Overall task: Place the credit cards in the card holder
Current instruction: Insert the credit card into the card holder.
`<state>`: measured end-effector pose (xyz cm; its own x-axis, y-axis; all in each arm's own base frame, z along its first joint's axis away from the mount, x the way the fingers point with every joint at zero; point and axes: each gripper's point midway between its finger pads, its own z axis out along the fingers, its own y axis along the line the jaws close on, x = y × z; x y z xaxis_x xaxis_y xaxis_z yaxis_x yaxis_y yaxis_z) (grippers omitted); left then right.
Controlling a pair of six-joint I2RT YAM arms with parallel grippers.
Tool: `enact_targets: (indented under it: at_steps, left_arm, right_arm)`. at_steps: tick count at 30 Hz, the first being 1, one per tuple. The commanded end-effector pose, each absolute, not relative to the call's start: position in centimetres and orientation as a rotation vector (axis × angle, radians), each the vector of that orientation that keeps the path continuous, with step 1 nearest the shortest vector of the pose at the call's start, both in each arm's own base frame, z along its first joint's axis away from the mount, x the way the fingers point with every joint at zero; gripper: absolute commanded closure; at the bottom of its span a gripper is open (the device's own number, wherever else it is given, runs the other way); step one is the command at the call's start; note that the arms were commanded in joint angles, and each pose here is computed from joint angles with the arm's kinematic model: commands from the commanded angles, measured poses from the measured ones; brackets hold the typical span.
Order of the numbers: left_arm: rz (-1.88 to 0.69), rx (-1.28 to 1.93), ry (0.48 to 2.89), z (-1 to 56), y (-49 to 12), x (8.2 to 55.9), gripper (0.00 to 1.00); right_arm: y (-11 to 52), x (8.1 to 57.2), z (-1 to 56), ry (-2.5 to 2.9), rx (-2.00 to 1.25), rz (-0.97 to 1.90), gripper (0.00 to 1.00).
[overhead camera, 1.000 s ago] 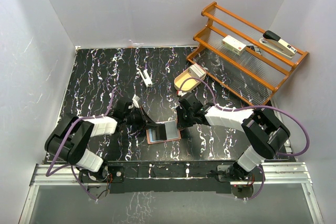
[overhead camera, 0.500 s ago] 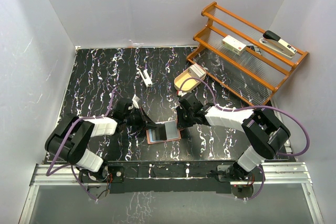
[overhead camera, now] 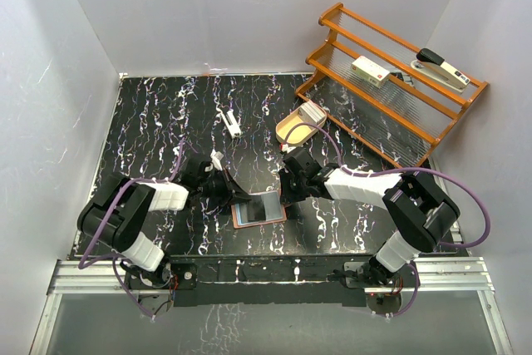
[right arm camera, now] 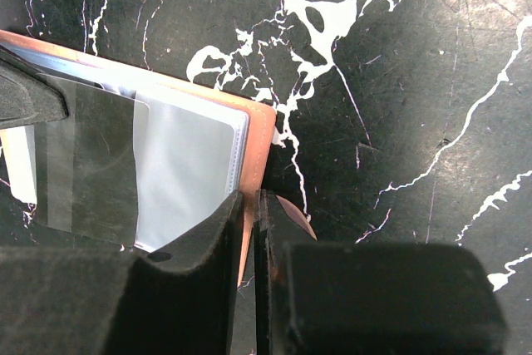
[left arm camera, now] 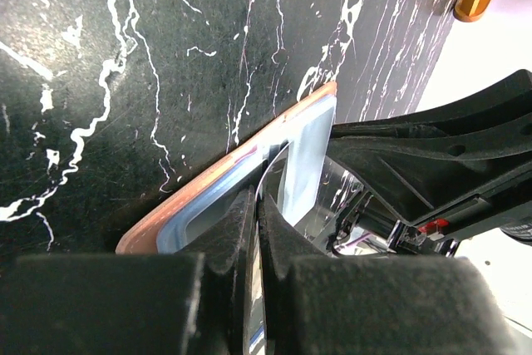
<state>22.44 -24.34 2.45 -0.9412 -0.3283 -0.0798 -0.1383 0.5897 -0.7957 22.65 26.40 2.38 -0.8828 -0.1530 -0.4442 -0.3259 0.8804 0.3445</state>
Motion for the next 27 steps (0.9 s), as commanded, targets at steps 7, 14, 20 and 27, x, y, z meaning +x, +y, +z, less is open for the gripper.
enact_targets:
  at_steps: [7, 14, 20, 27]
  left_arm:
    - [-1.21, -0.322, 2.587, 2.3, -24.3, 24.0, 1.0]
    - [-1.121, -0.172, 2.65, 2.2, -23.5, 23.4, 1.0]
    - [-1.132, -0.125, 2.694, 2.2, -23.8, 23.1, 1.0]
    - [-1.115, -0.126, 2.711, 1.6, -23.8, 23.3, 1.0]
  right_arm:
    - [27.6, 21.7, 2.4, 2.625, -0.367, 0.644, 0.91]
    - [27.3, 21.8, 2.6, 2.618, -0.372, 0.631, 0.91]
    - [27.2, 22.0, 2.4, 2.62, -0.373, 0.613, 0.92]
    - [27.0, 22.0, 2.5, 2.622, -0.363, 0.6, 0.92]
